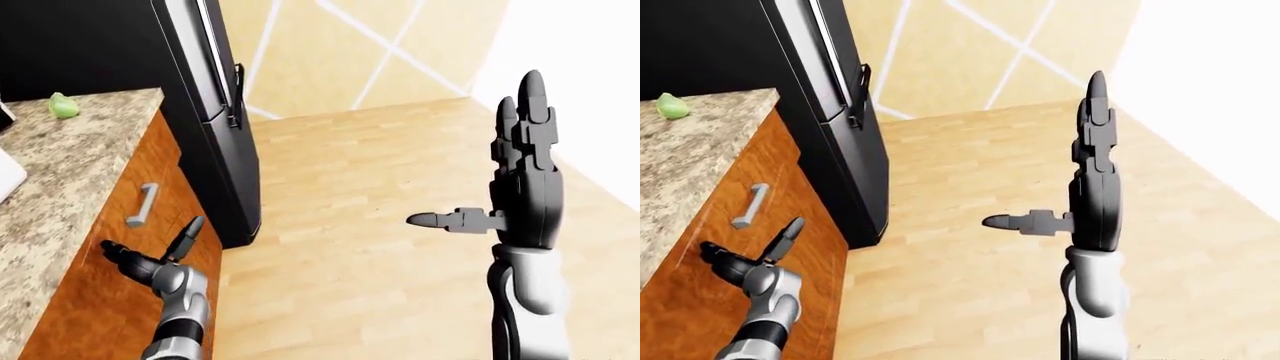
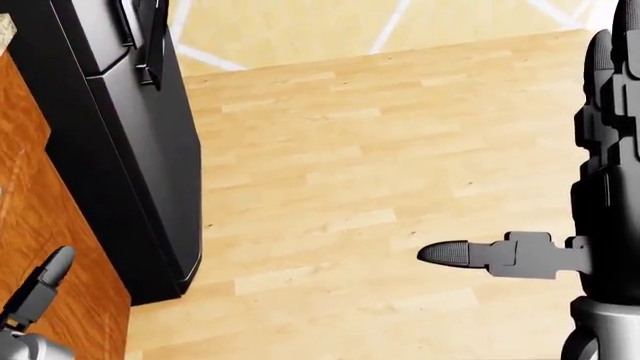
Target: Close the right drawer.
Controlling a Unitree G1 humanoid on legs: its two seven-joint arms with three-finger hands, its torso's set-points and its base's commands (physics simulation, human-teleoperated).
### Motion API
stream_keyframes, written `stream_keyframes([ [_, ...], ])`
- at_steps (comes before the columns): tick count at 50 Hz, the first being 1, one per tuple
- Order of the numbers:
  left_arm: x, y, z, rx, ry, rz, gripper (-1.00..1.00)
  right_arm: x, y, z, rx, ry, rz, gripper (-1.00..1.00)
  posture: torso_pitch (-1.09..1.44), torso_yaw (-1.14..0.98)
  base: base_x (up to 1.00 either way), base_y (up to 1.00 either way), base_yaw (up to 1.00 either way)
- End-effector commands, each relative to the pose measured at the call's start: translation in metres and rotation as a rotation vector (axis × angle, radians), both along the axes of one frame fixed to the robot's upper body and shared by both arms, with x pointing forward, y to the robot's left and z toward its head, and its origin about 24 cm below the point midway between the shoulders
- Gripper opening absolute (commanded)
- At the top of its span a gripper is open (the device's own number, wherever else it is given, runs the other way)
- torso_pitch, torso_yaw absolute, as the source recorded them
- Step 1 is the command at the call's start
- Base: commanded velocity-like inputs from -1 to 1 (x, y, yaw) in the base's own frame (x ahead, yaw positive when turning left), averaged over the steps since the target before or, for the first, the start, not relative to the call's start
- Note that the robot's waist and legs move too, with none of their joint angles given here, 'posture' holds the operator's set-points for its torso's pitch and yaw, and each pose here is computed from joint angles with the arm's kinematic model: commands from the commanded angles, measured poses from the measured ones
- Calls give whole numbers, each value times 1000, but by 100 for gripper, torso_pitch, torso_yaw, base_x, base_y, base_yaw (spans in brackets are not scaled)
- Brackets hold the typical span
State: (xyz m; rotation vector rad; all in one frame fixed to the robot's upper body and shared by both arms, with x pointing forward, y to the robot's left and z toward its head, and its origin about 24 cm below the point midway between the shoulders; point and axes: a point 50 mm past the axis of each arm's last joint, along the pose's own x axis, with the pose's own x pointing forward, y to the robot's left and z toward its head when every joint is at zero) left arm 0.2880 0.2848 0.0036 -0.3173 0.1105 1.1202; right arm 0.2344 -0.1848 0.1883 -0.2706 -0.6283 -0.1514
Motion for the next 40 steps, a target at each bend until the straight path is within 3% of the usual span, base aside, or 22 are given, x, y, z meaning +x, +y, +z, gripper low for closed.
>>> stream_keyframes([
  [1,-9,16,1,-50,-5,126,100,-4,2,12,-12,-76,10,100,0,0,0,0,0],
  [26,-24,49,-2,-73,23,250,100,-3,3,12,-14,-75,9,100,0,0,0,0,0],
  [40,-25,52,-1,-78,18,262,100,-3,2,12,-14,-73,7,100,0,0,0,0,0],
])
